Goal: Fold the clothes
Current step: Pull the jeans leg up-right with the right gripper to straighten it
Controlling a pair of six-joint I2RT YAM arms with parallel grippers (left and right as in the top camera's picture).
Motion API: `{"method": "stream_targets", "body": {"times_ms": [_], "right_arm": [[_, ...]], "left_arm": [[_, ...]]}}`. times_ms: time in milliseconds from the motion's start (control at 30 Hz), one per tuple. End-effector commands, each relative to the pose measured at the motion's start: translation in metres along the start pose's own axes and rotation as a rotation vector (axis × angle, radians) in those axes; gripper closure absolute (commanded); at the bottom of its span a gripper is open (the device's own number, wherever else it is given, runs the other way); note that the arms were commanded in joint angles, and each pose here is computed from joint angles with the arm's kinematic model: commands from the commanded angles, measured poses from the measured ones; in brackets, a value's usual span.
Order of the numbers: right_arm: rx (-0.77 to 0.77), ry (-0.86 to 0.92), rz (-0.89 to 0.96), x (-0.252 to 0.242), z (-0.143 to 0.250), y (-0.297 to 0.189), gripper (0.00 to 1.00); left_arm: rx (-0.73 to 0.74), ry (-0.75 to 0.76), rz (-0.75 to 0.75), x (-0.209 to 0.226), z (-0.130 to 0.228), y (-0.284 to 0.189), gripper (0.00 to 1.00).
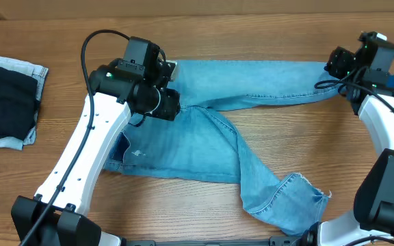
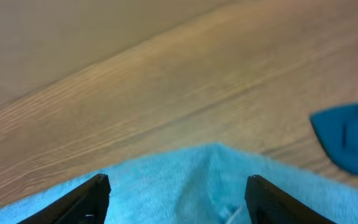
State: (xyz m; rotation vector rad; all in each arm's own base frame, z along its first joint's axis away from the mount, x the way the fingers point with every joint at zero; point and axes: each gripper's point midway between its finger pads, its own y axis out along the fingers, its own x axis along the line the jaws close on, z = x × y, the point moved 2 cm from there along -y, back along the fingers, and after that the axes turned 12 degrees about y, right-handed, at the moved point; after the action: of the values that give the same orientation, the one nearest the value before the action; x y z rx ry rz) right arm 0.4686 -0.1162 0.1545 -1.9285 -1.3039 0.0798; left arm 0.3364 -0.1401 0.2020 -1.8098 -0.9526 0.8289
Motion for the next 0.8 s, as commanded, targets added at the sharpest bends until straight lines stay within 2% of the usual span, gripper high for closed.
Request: {"method": "stream_targets", "body": {"times_ms": [0,100,200,267,333,400,467,533,633,667,767], "right_arm": [[0.084,0.063,-0.05,0.009,0.011,-0.007,0.26],[0.271,0.141,-0.151,0.024,0.045,-0.014,0.27],[0.387,0.148,-0.198,0.037,0.07,-0.022,0.29],[0.455,0.147,-0.176,0.038,0.087,-0.027,0.33],[0.458,0.156,-0.117,0.032,0.091,-0.026,0.36],[0.446,0.194,-0.106,0.032,0.088,-0.025,0.48],[0.478,0.213,-0.143,0.038,0.092,-0.028,0.62],[0.527,0.197,-0.197,0.047,0.1,-0.033,0.61],[0.619,0.093,-0.324,0.069,0.12,-0.047,0.6],[0.644,0.069,-0.344,0.074,0.126,-0.051,0.56],[0.72,0.022,-0.425,0.091,0.144,-0.064,0.56]], "left_arm": [[-0.028,-0.006,-0.149,0.024,-0.006,-0.011,0.44],[-0.018,-0.057,-0.224,0.048,-0.009,0.0,0.46],[0.001,-0.135,-0.196,0.07,-0.011,0.024,0.51],[0.031,-0.169,-0.18,0.083,-0.007,0.039,0.58],[0.064,-0.192,-0.163,0.093,-0.003,0.057,0.58],[0.09,-0.182,-0.163,0.099,-0.001,0.072,0.61],[0.122,-0.184,-0.157,0.103,0.003,0.09,0.7],[0.154,-0.19,-0.15,0.107,0.008,0.108,0.78],[0.17,-0.194,-0.158,0.115,0.01,0.127,0.79],[0.162,-0.197,-0.161,0.119,0.008,0.133,0.8],[0.129,-0.206,-0.161,0.132,0.003,0.157,0.87]]}}
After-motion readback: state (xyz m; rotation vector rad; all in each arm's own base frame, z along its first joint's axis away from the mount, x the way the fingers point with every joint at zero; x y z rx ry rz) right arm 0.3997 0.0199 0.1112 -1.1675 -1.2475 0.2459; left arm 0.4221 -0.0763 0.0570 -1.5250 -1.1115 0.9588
